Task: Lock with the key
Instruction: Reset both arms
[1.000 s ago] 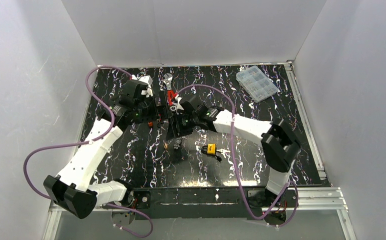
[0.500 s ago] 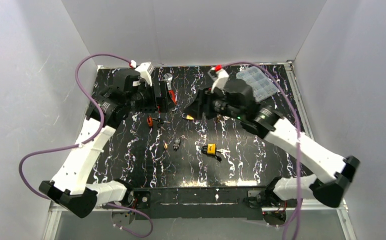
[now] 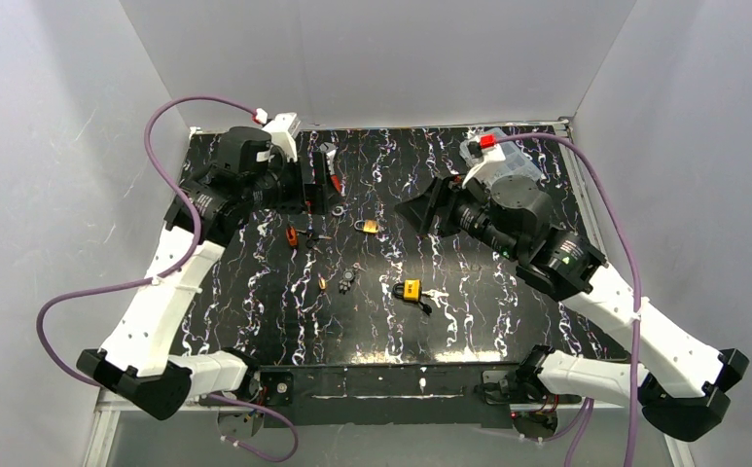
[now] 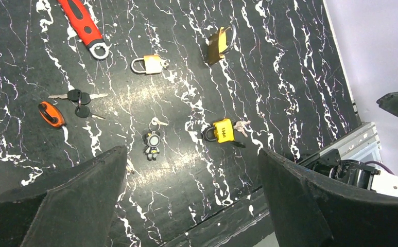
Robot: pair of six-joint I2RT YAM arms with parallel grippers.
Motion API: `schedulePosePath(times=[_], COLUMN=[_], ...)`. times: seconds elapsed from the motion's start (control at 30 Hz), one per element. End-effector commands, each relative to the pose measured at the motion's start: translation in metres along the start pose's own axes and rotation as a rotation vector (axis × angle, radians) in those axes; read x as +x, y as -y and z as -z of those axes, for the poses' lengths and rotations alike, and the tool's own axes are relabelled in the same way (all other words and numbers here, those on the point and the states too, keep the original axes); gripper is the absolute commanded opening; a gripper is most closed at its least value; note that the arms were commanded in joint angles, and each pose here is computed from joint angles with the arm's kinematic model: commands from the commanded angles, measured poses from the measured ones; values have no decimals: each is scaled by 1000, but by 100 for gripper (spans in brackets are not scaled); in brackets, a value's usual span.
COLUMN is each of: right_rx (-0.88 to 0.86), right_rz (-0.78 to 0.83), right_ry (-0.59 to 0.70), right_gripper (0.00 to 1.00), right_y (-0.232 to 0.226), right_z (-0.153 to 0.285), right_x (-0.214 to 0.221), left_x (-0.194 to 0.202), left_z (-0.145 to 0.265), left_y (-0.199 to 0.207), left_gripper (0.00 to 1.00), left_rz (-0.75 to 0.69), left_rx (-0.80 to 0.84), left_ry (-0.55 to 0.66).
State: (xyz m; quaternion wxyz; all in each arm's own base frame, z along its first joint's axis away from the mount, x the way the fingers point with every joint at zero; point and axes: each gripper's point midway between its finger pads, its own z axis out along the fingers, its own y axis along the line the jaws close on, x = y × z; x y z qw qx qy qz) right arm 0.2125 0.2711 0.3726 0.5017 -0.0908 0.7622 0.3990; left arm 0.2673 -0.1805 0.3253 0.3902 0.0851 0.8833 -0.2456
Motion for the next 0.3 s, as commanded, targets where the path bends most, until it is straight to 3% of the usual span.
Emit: schedulePosePath(times=[0.0, 0.27], right_rx=[27, 24], right_rz=[13, 19], right_ry=[37, 40], right_gripper=[75, 76], right_y=[6, 5], right_z=[-2, -4], right_x=[-6, -8], left_x=[-4, 2], left_z=[3, 4], left_y=[3, -4], left_gripper=[98, 98], left_rz=[-23, -38], left_rx=[16, -6], left_ry=[7, 0])
